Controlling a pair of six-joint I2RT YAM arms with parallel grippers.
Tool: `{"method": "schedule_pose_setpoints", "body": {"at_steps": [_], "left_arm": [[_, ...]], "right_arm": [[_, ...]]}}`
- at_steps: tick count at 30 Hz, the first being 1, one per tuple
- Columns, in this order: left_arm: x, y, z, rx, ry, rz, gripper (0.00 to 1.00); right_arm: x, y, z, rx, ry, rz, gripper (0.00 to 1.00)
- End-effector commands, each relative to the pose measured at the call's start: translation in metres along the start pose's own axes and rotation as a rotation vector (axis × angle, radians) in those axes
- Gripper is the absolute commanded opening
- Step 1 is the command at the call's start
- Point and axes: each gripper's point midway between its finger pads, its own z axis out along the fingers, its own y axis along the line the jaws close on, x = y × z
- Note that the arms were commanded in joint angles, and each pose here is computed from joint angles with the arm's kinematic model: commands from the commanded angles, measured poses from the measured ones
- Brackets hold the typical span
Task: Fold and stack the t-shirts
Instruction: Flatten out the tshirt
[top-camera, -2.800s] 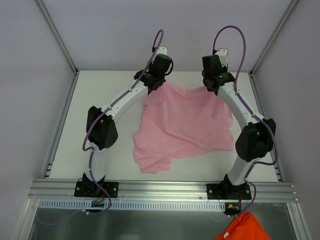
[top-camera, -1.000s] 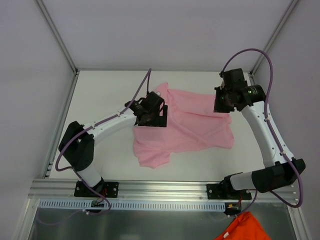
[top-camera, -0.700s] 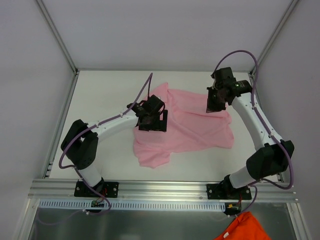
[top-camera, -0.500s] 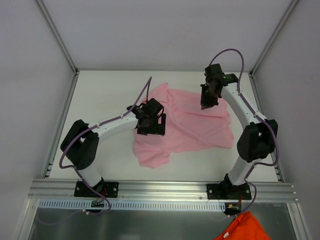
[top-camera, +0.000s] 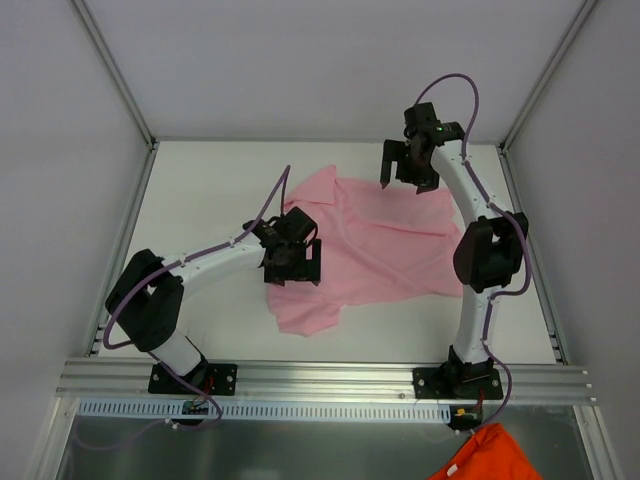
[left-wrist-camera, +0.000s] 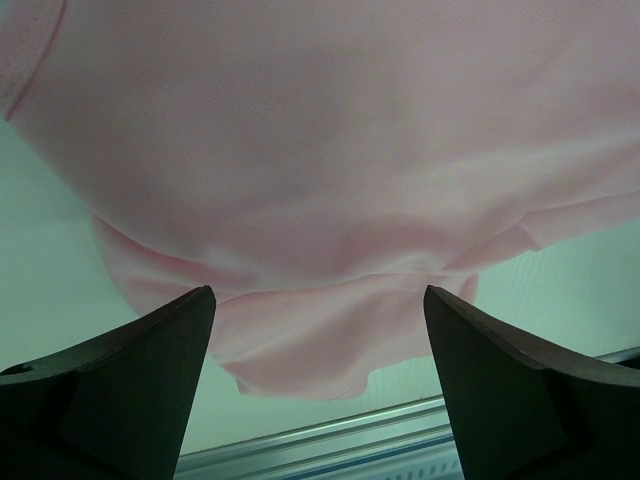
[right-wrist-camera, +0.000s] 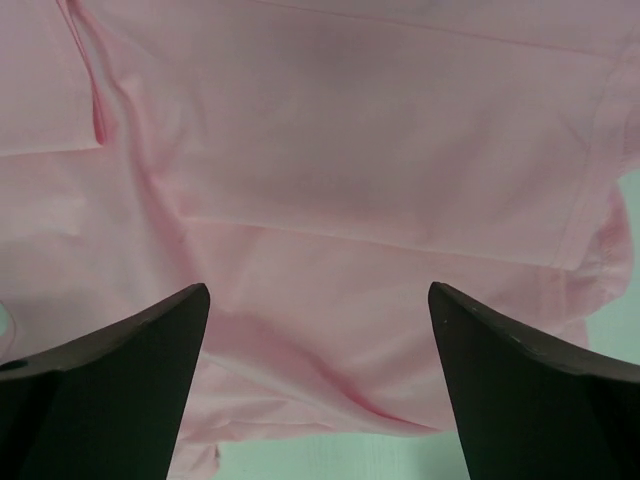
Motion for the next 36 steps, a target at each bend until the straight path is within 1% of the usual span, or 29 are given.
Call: {"method": "schedule_pose_setpoints", "body": {"at_steps": [1, 9, 13, 14, 16, 18, 19, 20, 21, 23, 25, 26, 36], "left_arm": [[0.011, -0.001, 0.001, -0.003, 0.042, -0.021, 0.87], [0.024, -0.002, 0.012, 0.003, 0.125, -0.035, 0.88], [0.032, 0.001, 0.020, 0.016, 0.168, -0.075, 0.89], [0.034, 0.005, 0.021, 0.013, 0.174, -0.087, 0.87], [0.037, 0.006, 0.021, 0.026, 0.185, -0.102, 0.77], [0.042, 0.012, 0.023, 0.014, 0.201, -0.118, 0.55], [0.044, 0.014, 0.023, 0.011, 0.204, -0.117, 0.46], [0.044, 0.016, 0.022, 0.007, 0.201, -0.121, 0.34], [0.045, 0.016, 0.022, 0.006, 0.200, -0.123, 0.27], [0.049, 0.022, 0.019, -0.012, 0.203, -0.129, 0.13], [0.055, 0.028, 0.017, -0.022, 0.209, -0.138, 0.07], [0.057, 0.031, 0.017, -0.027, 0.213, -0.146, 0.01], [0.081, 0.069, 0.005, -0.109, 0.239, -0.209, 0.00]], "right_arm": [[-0.012, -0.007, -0.006, 0.005, -0.016, 0.024, 1.00], [-0.021, -0.025, -0.017, 0.005, -0.042, 0.070, 1.00], [-0.031, -0.032, -0.035, -0.016, -0.085, 0.091, 1.00], [-0.036, -0.037, -0.044, -0.017, -0.105, 0.100, 0.99], [-0.040, -0.042, -0.054, -0.014, -0.124, 0.103, 1.00], [-0.046, -0.048, -0.064, -0.012, -0.148, 0.113, 1.00], [-0.048, -0.050, -0.066, -0.012, -0.155, 0.117, 1.00], [-0.050, -0.048, -0.070, -0.043, -0.157, 0.124, 1.00], [-0.050, -0.049, -0.070, -0.044, -0.159, 0.126, 1.00], [-0.050, -0.051, -0.071, -0.044, -0.154, 0.133, 1.00], [-0.050, -0.052, -0.071, -0.043, -0.155, 0.132, 1.00], [-0.049, -0.053, -0.071, -0.041, -0.154, 0.135, 1.00], [-0.053, -0.061, -0.076, -0.047, -0.166, 0.153, 1.00]]}}
